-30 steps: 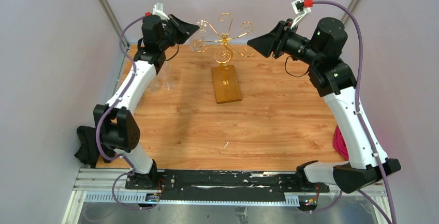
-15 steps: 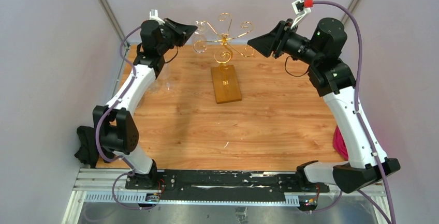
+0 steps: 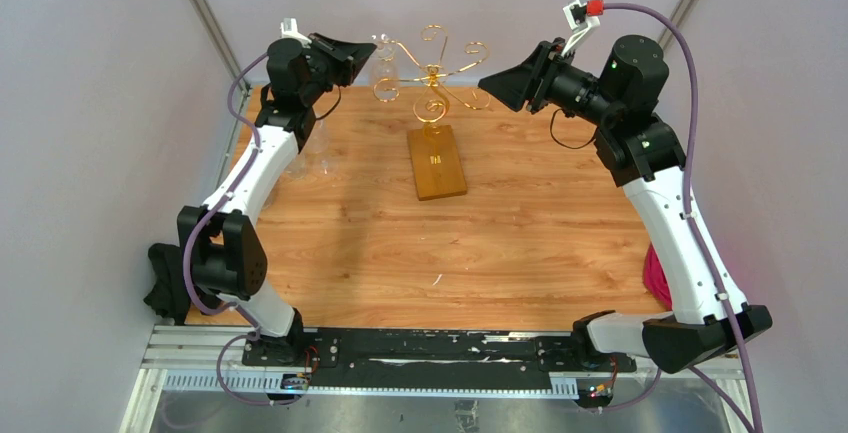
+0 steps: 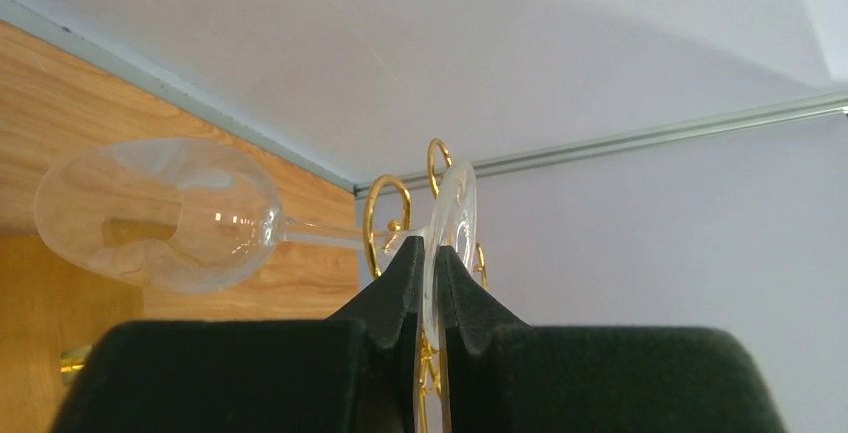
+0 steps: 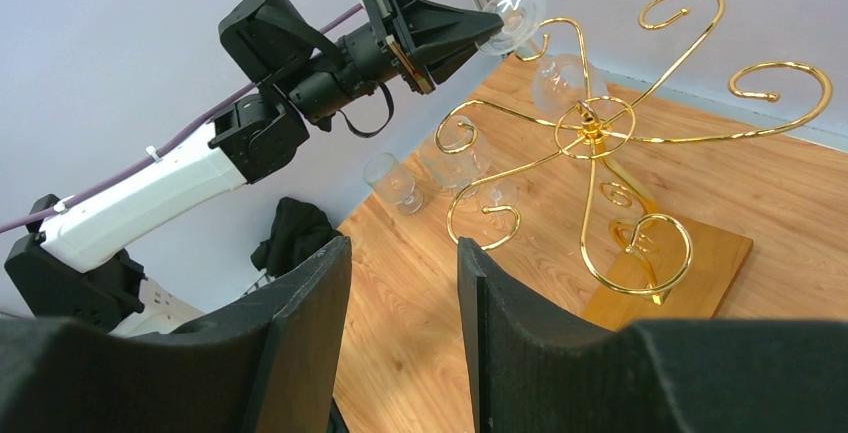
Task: Turn the mug right side up
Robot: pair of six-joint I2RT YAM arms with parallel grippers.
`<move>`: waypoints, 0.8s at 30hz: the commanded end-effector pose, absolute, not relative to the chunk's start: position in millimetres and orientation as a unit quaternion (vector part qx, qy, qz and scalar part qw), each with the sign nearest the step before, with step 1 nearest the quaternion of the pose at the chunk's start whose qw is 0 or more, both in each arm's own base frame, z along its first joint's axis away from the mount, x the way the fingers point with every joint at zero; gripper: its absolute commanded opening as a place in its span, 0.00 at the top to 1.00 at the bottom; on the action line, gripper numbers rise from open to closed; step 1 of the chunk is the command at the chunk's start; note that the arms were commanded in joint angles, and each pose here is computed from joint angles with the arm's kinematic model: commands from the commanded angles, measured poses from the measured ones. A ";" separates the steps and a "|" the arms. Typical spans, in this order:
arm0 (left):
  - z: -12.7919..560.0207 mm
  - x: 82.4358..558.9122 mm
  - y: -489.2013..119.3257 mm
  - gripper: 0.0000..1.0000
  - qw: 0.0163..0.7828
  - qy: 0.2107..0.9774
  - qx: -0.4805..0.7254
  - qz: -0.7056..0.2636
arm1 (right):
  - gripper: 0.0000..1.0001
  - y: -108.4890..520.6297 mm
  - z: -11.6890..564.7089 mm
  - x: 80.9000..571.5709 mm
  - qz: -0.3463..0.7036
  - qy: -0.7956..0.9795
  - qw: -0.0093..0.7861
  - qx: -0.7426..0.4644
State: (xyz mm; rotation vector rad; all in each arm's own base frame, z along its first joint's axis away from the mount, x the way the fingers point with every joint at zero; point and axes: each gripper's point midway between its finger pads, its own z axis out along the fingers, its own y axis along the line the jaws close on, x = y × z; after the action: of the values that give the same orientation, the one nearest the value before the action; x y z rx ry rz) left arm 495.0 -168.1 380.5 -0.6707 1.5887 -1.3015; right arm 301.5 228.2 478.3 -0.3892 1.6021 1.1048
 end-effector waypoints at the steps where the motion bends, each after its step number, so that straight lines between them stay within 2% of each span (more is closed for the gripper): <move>1: 422.5 501.2 -162.7 1.00 0.506 0.610 -0.258 -0.553 | 0.52 224.8 483.4 301.8 0.470 0.666 0.555 -0.168; 15: 423.7 516.9 -175.4 1.00 0.493 0.612 -0.247 -0.567 | 0.52 222.6 482.3 304.4 0.471 0.666 0.555 -0.163; 24: 426.5 518.2 -203.7 1.00 0.476 0.617 -0.224 -0.585 | 0.52 219.5 482.5 305.2 0.471 0.665 0.557 -0.160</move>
State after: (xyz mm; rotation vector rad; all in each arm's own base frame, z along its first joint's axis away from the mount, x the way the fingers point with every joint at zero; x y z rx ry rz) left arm 522.9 -192.0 392.3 -0.6325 1.5883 -1.3712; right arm 305.7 224.1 476.8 -0.3722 1.6015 1.1126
